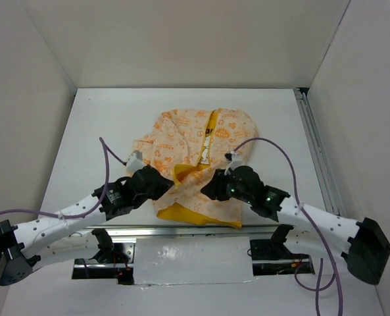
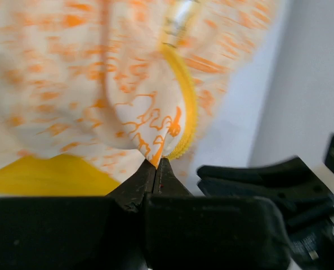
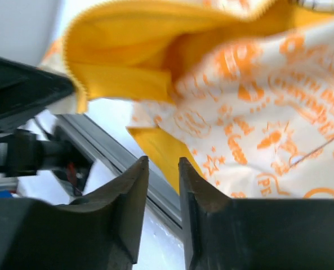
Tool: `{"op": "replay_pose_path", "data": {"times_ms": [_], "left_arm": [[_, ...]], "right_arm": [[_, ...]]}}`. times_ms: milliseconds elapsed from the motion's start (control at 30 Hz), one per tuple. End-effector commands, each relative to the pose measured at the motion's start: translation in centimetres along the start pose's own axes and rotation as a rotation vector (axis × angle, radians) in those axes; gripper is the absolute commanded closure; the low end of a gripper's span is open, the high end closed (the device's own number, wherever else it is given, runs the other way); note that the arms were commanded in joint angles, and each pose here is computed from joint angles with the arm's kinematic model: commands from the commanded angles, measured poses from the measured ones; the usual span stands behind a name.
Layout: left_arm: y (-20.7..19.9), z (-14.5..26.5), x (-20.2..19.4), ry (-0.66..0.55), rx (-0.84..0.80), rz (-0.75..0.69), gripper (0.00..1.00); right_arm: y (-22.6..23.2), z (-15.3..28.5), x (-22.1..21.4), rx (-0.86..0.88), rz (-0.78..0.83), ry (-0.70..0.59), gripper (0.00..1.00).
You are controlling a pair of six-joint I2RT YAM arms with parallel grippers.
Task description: Zip up the jacket
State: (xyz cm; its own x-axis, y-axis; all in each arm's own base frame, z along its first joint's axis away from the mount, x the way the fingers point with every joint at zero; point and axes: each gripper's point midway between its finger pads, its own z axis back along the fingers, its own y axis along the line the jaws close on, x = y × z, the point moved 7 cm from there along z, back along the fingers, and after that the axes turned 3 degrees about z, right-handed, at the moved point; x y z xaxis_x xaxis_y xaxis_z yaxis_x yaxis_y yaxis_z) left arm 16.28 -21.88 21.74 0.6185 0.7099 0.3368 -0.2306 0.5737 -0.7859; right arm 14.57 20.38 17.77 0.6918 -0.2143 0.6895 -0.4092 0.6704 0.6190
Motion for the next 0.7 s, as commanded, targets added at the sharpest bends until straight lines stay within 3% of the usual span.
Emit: {"op": "replay_pose_path", "data": {"times_ms": [0,67,100,167,267,433,467,500,667], "left_arm": [[4.3,1.4,2.3,-0.183,0.322,0.134,1.0],[6.8,2.1,3.0,-0.234,0.484,0.17,1.0],[7.0,2.2,3.8,-0.278,0.531,0.273,1.0],[8.6,2.9,4.9,-0.354,0.68,0.346,1.0],[9.3,3.4,6.6,-0.447,0.76,0.401,1.0],[7.3,3.0,8.5,-0.42,0.604,0.358,1.0],[7.5,3.0,8.9,-0.396,0.582,0.27,1.0],[5.8,2.8,9.5,-0.388,0.45,0.278,1.0],[5.5,2.7,10.5,-0.368,0.283,0.177,1.0]], "right_arm": [[-0.1,-1.6,-1.6,-0.171,0.004,0.129,0.61],[0.6,-3.6,-1.6,-0.244,0.003,0.192,0.6],[1.1,-4.4,-1.8,-0.28,0.025,0.193,0.6],[2.4,-6.5,-1.9,-0.324,0.029,0.236,0.58],[3.6,-8.8,-1.8,-0.329,0.006,0.261,0.53],[4.3,-12.4,-1.0,-0.435,-0.002,0.281,0.48],[4.1,-12.6,-1.2,-0.472,0.005,0.314,0.47],[4.9,-13.2,-0.5,-0.47,0.0,0.313,0.45],[4.3,-14.8,-2.1,-0.538,0.0,0.428,0.29]]}}
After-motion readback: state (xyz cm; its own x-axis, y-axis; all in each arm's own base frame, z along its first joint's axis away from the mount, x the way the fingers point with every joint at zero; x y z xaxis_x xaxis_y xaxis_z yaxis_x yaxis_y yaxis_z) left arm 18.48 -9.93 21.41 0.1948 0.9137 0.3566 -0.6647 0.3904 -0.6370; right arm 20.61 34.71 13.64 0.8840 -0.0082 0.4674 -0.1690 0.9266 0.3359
